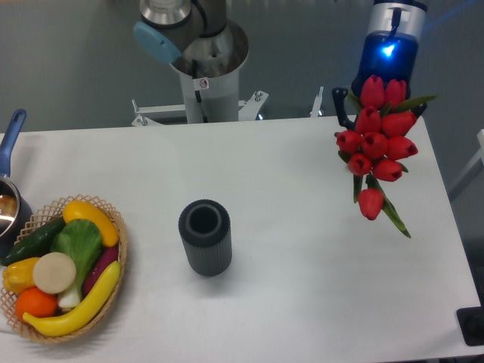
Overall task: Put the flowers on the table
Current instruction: 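Move the gripper holding the red tulips toward the table's open area, then lower the held red tulips down onto the table surface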
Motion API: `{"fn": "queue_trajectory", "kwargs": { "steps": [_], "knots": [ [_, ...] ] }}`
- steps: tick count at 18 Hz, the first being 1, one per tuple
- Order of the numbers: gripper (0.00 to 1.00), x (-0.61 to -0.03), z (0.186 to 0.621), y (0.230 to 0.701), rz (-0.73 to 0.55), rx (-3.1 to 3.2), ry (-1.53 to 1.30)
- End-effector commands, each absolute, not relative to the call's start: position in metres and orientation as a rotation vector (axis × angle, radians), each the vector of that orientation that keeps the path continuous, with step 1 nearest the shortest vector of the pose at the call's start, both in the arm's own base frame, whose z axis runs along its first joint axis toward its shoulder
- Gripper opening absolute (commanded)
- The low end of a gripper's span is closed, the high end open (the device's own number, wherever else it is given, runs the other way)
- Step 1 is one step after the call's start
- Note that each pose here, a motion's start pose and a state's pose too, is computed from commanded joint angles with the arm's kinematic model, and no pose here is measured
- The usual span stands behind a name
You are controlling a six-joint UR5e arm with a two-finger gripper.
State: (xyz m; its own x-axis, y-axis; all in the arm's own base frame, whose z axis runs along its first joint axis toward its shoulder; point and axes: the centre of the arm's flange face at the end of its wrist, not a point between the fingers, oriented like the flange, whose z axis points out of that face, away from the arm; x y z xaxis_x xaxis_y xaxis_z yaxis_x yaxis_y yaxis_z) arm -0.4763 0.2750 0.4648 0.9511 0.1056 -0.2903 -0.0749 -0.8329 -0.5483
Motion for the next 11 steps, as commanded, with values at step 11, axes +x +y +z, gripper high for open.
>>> {"fn": "queue_trajectory", "kwargs": {
  "steps": [11],
  "knots": [
    [0.39,-0.489,0.378,0.307,0.336,-2.956,0.006]
  ]
}}
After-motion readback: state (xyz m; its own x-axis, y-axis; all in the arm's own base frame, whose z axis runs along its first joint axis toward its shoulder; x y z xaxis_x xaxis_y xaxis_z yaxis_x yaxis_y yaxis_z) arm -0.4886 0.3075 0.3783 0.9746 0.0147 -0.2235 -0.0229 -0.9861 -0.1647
